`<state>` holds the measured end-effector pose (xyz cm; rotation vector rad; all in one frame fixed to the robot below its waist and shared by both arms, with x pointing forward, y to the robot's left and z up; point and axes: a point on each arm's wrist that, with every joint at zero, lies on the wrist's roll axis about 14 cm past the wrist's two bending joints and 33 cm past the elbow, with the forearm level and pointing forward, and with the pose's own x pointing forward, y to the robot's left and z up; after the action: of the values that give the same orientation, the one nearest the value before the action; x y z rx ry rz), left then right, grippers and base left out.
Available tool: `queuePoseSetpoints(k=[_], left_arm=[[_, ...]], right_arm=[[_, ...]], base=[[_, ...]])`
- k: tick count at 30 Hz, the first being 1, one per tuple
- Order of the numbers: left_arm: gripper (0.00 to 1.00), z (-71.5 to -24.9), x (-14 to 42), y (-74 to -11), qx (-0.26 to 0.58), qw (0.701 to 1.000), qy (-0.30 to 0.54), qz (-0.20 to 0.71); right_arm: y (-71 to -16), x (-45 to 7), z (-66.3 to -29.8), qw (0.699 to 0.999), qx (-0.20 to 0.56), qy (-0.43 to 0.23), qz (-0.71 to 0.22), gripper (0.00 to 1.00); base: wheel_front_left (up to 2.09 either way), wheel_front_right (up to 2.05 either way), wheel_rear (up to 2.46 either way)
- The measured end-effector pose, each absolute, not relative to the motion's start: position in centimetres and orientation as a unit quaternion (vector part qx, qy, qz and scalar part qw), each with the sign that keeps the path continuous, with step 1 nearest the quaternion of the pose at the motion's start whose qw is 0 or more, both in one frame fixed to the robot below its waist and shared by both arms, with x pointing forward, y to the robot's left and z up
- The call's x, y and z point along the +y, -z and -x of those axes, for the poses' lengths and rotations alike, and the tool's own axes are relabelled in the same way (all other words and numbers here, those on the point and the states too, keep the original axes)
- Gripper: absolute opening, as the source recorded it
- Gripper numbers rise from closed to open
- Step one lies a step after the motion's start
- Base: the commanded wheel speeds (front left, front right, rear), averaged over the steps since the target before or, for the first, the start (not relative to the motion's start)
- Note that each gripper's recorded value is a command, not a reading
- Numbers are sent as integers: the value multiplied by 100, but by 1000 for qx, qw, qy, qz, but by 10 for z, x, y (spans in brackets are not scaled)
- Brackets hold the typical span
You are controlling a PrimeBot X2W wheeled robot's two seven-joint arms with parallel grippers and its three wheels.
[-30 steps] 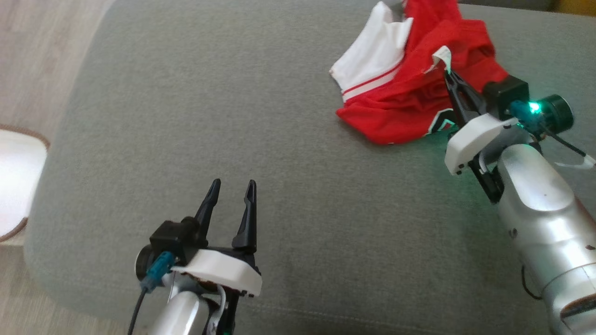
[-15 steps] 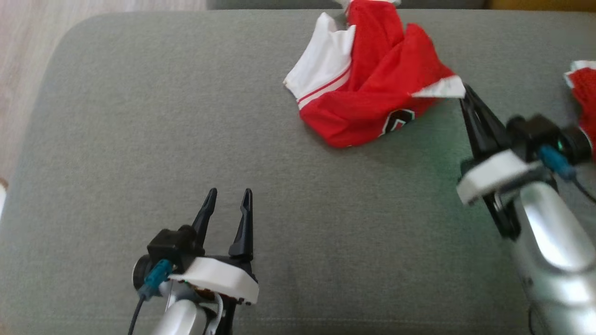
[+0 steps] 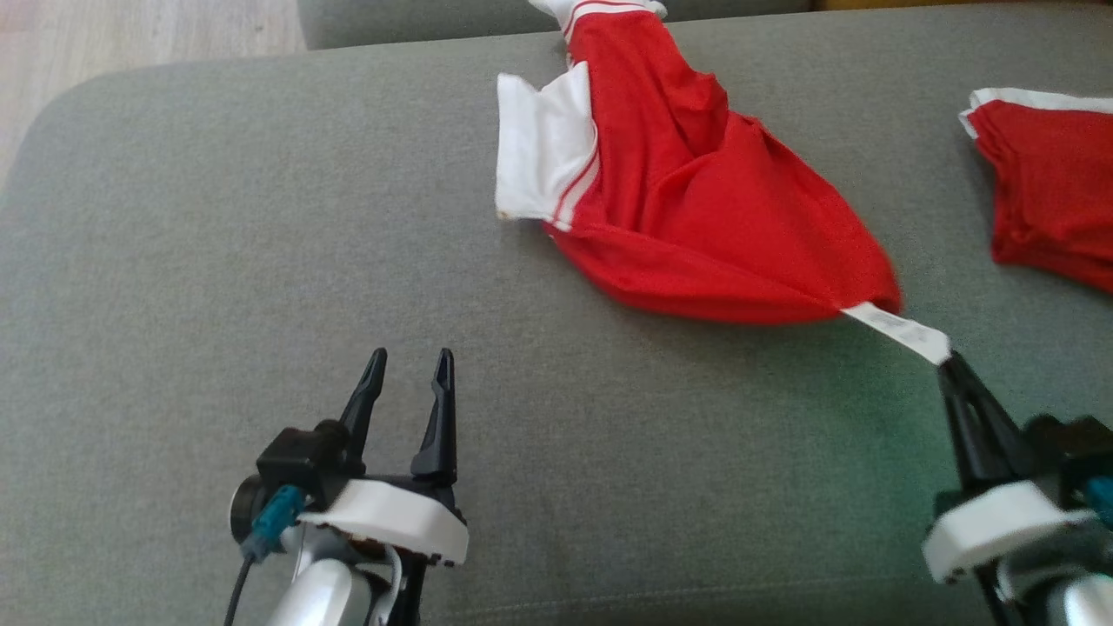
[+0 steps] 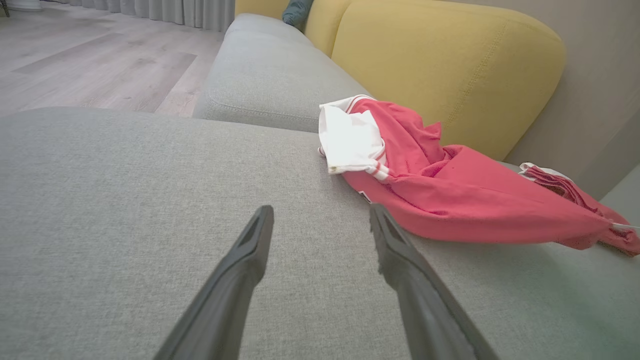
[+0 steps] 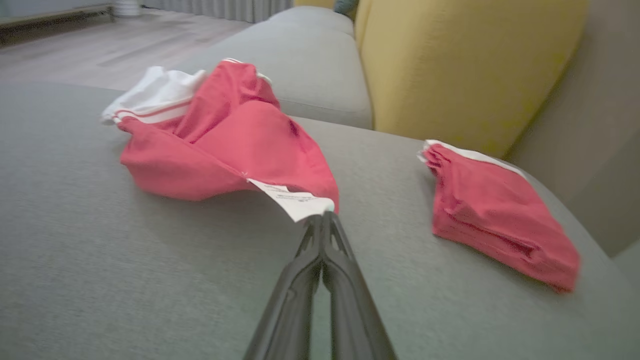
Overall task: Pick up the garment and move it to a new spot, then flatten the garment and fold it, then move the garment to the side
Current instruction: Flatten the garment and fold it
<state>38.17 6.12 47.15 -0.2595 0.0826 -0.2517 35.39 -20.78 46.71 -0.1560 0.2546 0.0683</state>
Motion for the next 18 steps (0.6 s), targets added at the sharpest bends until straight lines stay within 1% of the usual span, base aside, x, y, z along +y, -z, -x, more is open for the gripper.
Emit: queuePoseSetpoints(k=[3, 7, 8, 9, 10, 16, 18], left_arm=[[100, -382, 58, -473, 40, 982, 130, 130], [100, -382, 56, -474, 39, 982, 132, 129], [100, -382, 56, -474, 39, 982, 133, 129], [100, -382, 56, -474, 39, 982, 134, 129], [100, -382, 55, -474, 39, 982, 134, 128], [100, -381, 51, -474, 41, 981, 144, 125], [100, -381, 47, -471, 50, 979, 148, 129]], right_arm=[[-462, -225, -341, 985, 148, -1, 84, 0], [-433, -222, -321, 978, 200, 4, 65, 0], [-425, -221, -317, 975, 212, 4, 60, 7], [-420, -220, -314, 974, 218, 6, 53, 45], [-416, -219, -312, 975, 219, 7, 45, 100], [-413, -219, -304, 976, 214, 19, 20, 100], [-419, -217, -305, 980, 199, 20, 2, 100]], base=[[0, 0, 0], [0, 0, 0], [0, 0, 0], [0, 0, 0], [0, 0, 0], [0, 0, 0], [0, 0, 0]])
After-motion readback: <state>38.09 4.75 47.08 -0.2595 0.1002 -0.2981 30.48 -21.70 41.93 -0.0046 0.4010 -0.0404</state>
